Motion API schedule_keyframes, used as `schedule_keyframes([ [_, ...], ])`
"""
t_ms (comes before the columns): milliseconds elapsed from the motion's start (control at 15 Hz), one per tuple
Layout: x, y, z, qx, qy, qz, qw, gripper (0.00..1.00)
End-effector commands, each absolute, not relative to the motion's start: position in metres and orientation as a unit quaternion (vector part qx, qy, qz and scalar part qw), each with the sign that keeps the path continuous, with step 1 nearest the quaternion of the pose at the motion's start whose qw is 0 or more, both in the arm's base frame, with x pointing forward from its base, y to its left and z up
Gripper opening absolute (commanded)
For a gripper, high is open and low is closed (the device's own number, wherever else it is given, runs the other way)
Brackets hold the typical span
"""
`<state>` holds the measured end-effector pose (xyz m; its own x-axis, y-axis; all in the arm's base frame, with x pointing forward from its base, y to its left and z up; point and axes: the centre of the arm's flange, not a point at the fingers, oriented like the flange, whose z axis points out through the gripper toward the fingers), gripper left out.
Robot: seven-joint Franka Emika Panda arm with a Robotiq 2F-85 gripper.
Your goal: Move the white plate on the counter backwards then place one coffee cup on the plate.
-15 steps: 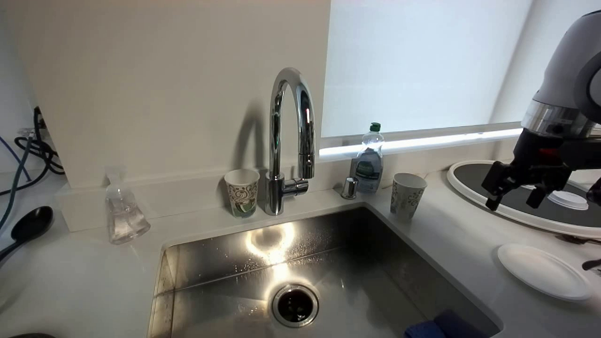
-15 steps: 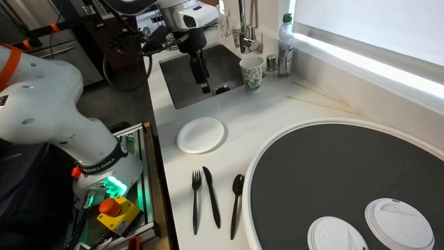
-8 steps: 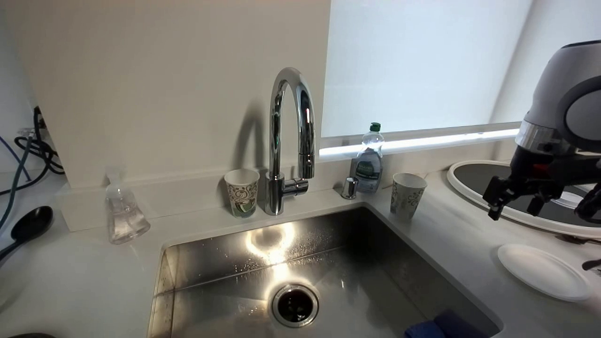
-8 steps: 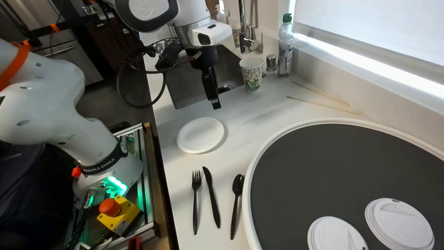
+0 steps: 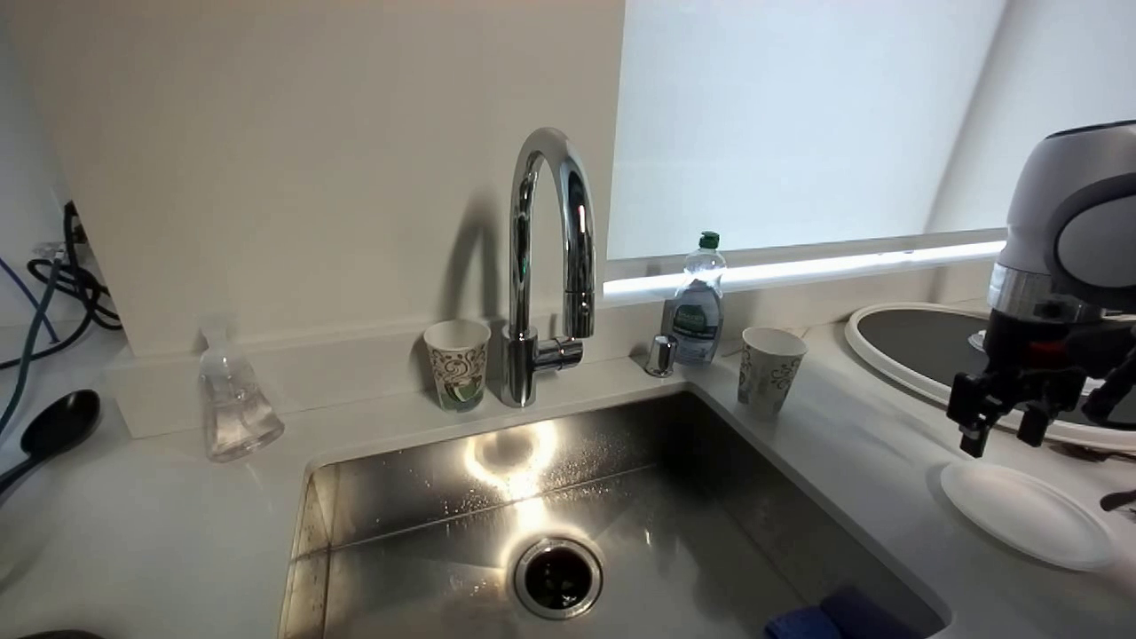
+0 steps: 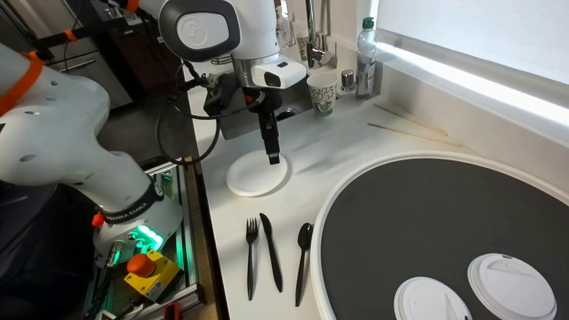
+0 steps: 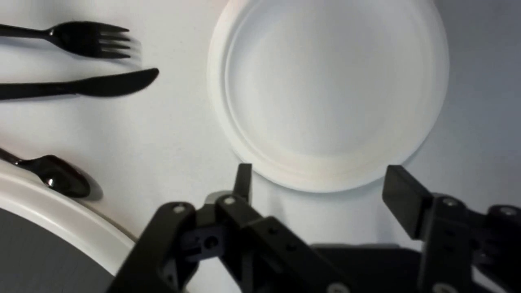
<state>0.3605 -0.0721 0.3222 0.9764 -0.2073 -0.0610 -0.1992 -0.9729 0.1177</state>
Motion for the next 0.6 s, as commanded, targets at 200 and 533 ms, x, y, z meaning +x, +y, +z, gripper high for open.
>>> schedule_keyframes([
  [200, 0.325, -0.075, 0.293, 0.993, -0.043, -0.091, 0.054, 0.3],
  [533, 0.321, -0.071, 0.277, 0.992, -0.019, -0.111, 0.047, 0.0],
])
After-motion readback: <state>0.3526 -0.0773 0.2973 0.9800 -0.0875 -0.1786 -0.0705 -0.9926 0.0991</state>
